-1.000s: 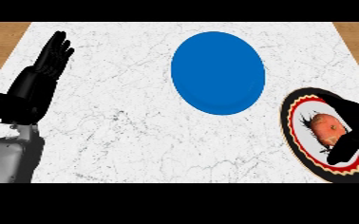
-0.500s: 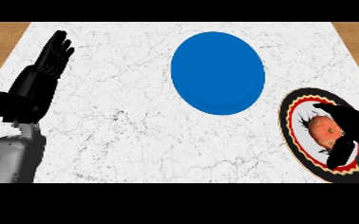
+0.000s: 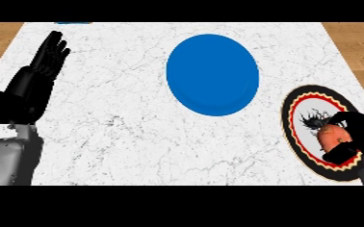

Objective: Pick the squash from the plate and place it in the plate

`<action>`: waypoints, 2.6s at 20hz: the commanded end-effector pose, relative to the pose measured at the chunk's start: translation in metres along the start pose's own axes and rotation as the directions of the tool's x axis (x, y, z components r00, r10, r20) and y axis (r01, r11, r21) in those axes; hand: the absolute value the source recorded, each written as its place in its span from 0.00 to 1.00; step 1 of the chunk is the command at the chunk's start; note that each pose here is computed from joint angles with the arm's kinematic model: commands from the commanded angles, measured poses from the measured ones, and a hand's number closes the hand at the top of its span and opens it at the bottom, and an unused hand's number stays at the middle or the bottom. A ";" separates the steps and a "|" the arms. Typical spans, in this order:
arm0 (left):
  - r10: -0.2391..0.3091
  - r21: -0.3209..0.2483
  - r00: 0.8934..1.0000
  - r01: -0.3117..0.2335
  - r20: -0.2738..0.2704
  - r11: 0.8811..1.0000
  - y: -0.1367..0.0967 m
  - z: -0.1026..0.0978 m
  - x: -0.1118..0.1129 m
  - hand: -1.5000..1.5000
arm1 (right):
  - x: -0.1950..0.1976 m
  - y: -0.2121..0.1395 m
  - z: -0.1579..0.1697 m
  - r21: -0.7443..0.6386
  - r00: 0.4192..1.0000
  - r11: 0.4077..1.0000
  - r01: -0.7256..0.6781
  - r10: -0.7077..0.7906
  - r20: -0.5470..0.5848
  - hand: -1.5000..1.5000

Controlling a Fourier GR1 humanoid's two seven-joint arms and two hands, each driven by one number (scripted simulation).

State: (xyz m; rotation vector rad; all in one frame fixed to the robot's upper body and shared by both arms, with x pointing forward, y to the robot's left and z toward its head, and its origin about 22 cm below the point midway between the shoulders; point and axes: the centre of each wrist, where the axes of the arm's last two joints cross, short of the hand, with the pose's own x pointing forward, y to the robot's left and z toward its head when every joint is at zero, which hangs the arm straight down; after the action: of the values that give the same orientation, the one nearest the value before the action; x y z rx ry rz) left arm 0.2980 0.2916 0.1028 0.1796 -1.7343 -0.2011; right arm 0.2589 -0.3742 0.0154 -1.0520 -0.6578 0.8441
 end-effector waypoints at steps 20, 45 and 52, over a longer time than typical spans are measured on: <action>0.000 -0.046 1.000 0.001 0.007 0.999 -0.009 0.007 -0.004 0.50 | 0.089 -0.044 0.239 -0.531 0.894 0.730 0.431 -0.426 0.141 1.00; 0.004 -0.061 1.000 -0.002 0.030 0.998 -0.026 -0.010 0.009 0.50 | 0.292 -0.079 0.087 -0.401 0.841 0.740 0.541 -0.483 0.243 1.00; 0.030 -0.082 0.999 -0.027 0.031 0.996 -0.019 -0.002 0.020 0.50 | 0.312 -0.059 0.041 -0.380 0.887 0.802 0.461 -0.425 0.179 1.00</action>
State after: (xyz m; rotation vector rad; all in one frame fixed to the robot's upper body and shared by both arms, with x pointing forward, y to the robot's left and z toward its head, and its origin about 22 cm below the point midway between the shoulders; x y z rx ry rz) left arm 0.3010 0.2712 0.1051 0.1170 -1.7577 -0.2529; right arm 0.3905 -0.1064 0.1349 -1.1684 -1.1781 0.3319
